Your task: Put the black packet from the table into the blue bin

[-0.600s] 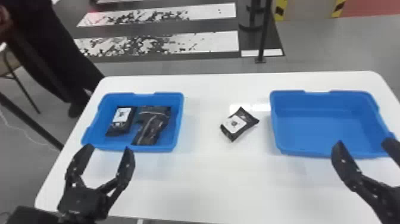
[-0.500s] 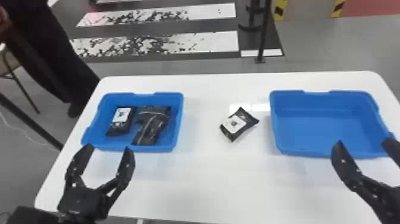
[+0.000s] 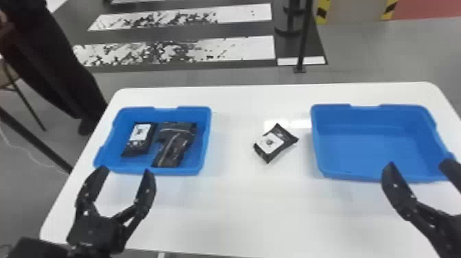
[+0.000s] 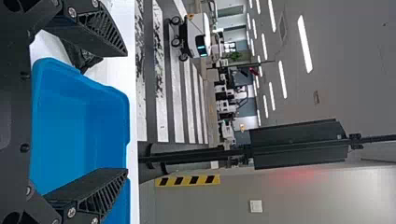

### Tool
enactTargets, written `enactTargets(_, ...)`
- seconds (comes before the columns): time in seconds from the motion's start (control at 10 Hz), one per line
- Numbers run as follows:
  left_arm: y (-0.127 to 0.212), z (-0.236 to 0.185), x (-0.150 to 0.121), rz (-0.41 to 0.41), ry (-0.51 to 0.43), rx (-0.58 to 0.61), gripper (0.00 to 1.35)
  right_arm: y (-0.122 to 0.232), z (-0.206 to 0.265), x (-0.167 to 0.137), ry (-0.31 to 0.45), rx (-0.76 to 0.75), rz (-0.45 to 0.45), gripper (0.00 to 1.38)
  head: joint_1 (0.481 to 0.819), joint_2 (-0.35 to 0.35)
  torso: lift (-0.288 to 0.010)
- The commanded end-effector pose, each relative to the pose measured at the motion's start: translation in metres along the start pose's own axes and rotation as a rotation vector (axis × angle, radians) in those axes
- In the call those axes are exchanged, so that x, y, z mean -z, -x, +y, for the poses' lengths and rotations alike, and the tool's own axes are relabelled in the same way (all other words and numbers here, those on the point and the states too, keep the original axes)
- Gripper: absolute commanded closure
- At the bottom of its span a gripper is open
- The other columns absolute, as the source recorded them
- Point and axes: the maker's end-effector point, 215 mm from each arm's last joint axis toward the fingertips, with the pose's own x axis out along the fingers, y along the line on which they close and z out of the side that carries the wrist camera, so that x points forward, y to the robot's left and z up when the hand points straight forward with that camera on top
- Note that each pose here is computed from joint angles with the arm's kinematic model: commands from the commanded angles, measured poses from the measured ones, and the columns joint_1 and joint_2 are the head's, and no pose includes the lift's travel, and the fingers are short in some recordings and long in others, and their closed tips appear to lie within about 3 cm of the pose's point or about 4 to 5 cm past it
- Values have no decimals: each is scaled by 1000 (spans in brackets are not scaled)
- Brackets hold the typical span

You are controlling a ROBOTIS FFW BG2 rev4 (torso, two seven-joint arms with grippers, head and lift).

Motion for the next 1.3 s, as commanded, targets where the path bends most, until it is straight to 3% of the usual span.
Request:
enactTargets(0.0, -4, -8, 1, -1, 6, 11, 188, 0, 0, 0, -2, 0, -1, 136, 695, 127, -110)
enactTargets(0.3, -40, -78, 6, 13, 63, 164, 183, 0, 0, 1, -6, 1, 1, 137, 695, 84, -110)
enactTargets(0.4, -54, -103, 6, 20, 68, 223, 182, -1, 0, 0, -6, 1, -2, 137, 695, 34, -110)
enactTargets(0.6, -89, -139, 16, 48, 12, 338, 180, -2, 0, 0, -5, -1, -4, 137, 695, -65, -110)
enactTargets(0.9, -139, -168, 43, 128, -100, 442, 114, -3, 1, 1, -7, -2, -4, 137, 695, -121, -110)
enactTargets(1.2, -166, -239, 79, 202, -141, 605, 102, -5, 1, 3, -11, -2, -2, 137, 695, -171, -110)
